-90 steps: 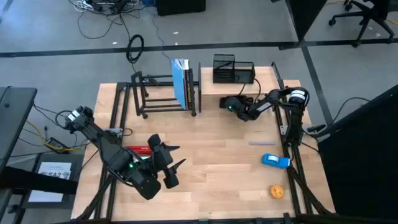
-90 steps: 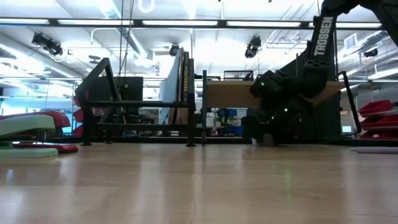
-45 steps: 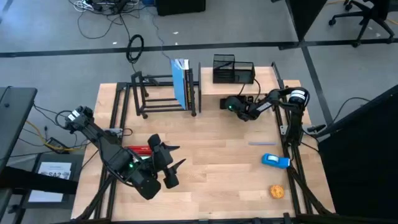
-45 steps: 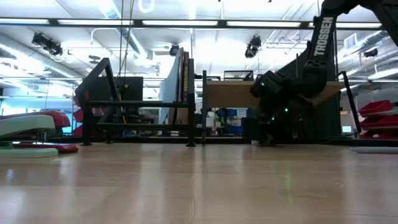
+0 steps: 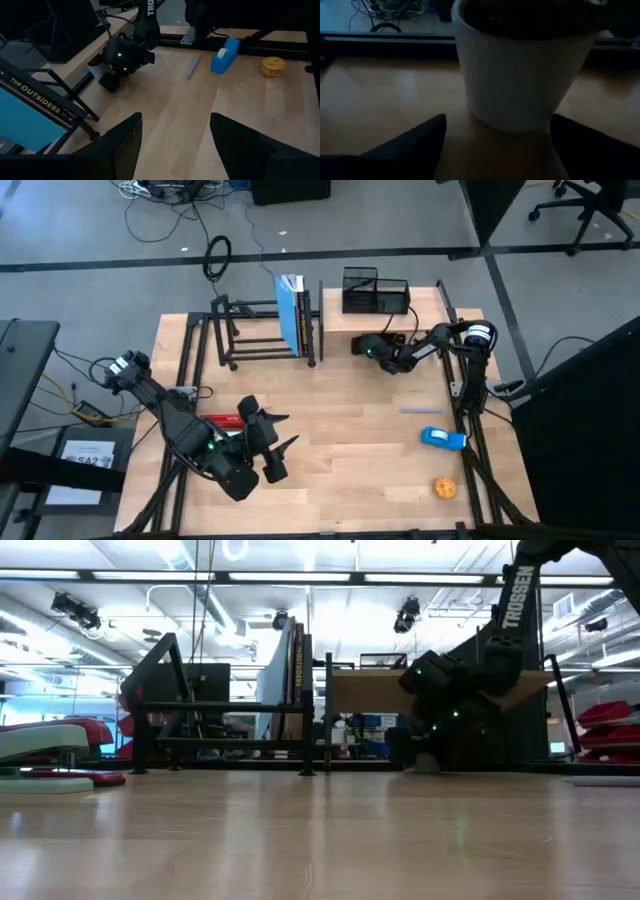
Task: Stock shelves
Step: Remove the white vase plant from under the shelf
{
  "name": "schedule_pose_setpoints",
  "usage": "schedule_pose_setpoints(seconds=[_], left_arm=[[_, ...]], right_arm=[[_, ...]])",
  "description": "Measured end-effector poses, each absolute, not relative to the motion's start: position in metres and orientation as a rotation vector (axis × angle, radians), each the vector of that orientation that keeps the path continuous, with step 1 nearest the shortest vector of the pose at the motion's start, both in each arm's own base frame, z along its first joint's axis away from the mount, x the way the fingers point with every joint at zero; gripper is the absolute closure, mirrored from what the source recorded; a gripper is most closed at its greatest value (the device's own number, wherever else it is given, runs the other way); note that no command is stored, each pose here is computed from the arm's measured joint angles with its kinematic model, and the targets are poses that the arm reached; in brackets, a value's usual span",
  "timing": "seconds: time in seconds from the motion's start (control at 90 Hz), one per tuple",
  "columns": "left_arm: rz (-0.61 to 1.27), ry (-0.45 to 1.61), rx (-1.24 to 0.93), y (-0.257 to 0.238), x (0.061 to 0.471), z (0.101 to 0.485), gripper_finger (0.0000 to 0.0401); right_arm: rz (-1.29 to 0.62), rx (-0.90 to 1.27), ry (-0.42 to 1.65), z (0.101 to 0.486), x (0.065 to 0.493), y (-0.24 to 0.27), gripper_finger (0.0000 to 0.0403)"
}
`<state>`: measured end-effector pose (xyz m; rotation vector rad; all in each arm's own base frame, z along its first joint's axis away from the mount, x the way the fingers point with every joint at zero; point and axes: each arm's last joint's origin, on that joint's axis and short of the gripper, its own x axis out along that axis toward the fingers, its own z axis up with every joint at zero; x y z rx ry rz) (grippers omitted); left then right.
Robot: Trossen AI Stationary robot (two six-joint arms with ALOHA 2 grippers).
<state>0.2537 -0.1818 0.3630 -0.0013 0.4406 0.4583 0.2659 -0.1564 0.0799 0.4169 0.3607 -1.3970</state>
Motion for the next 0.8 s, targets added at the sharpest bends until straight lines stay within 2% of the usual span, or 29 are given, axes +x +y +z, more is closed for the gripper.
schedule_pose_setpoints(seconds=[0.256, 0.8], left_arm=[[0.458, 0.441, 0.002, -0.1818, 0.2537, 0.3630, 0.0188], [0.457, 0.441, 0.001, -0.1819, 0.2537, 0.3631, 0.0188]], right_arm=[[-1.406, 0.419, 0.418, 0.0852, 0.2738, -0.1609, 0.0088], [-1.468, 0.426, 0.407, 0.0858, 0.2705, -0.1651, 0.0096]])
